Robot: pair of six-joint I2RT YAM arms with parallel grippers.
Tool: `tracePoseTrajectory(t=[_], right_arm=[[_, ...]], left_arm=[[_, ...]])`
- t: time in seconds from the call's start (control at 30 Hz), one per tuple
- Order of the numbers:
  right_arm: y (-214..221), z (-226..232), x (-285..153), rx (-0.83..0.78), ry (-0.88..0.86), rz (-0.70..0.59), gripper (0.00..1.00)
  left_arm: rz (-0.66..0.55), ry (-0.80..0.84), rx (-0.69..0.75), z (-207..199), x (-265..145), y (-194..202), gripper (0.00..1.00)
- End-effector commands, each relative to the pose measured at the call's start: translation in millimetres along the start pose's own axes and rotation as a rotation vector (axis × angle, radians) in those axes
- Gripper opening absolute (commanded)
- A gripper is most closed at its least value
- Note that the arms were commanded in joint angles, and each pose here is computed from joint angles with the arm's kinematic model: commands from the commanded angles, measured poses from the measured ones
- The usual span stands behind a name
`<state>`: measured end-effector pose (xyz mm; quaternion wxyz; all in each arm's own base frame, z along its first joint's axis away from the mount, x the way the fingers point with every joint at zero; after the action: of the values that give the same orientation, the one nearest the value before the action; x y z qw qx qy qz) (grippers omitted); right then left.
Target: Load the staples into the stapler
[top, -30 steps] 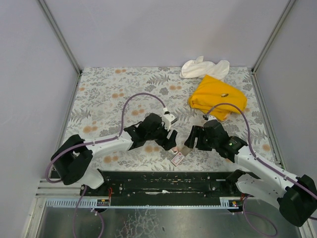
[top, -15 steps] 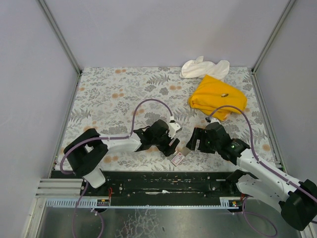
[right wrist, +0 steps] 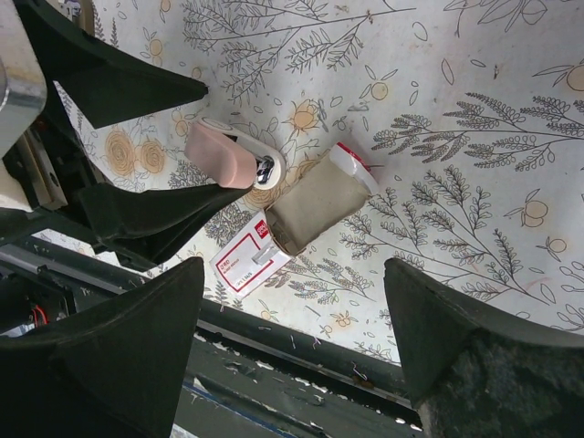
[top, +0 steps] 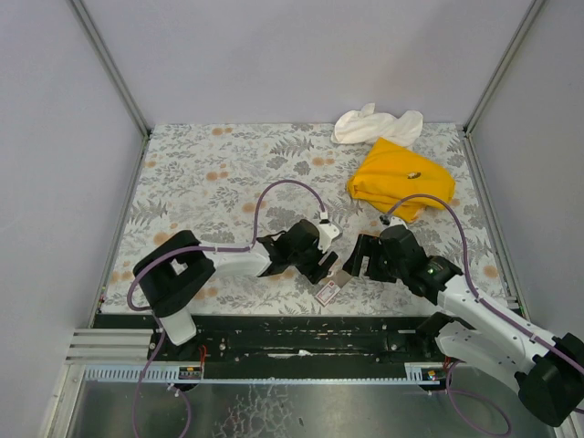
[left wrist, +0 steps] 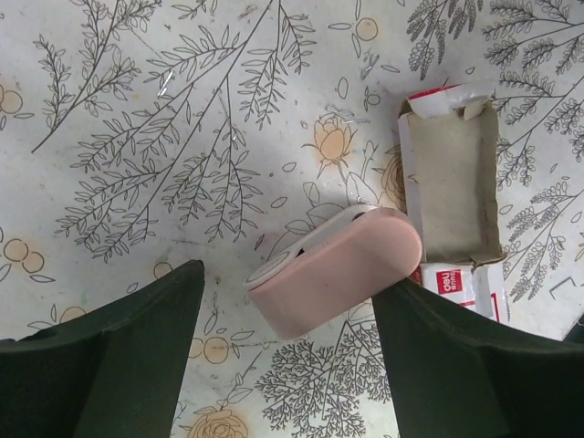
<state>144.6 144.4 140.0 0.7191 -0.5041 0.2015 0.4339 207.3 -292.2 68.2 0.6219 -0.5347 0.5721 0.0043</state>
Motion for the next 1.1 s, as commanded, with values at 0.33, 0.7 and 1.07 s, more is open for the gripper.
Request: tracePoseTrajectory(t=[0.33,0.7,1.07], right_arm=[[-5,-1,-7,0.018,0.012,-0.033,0.87],[-3,-3,-7,0.022,0.019,-0.039,0.88],[-3,-2,-6,0.031,0.005,-0.043,0.88]], left_arm=[[-0.052,0.036,0.073,-3,23,-23,0.70],[-0.042,0.010,-0.007,-1,7,2,0.54],[-0.020,-0.020,-0.014,-3,3,23,0.52]])
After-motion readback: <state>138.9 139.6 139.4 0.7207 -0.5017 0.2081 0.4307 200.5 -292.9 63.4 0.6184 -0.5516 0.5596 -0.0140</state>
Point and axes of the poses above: each gripper's point midway between its finger pads, its own x axis out along the fingers, its own z axis along the line the jaws close on, y = z × x, the point moved 7 cm from there along -x, back along the fingers, and after that the axes turned 8 degrees about -x, right-handed, at the moved point
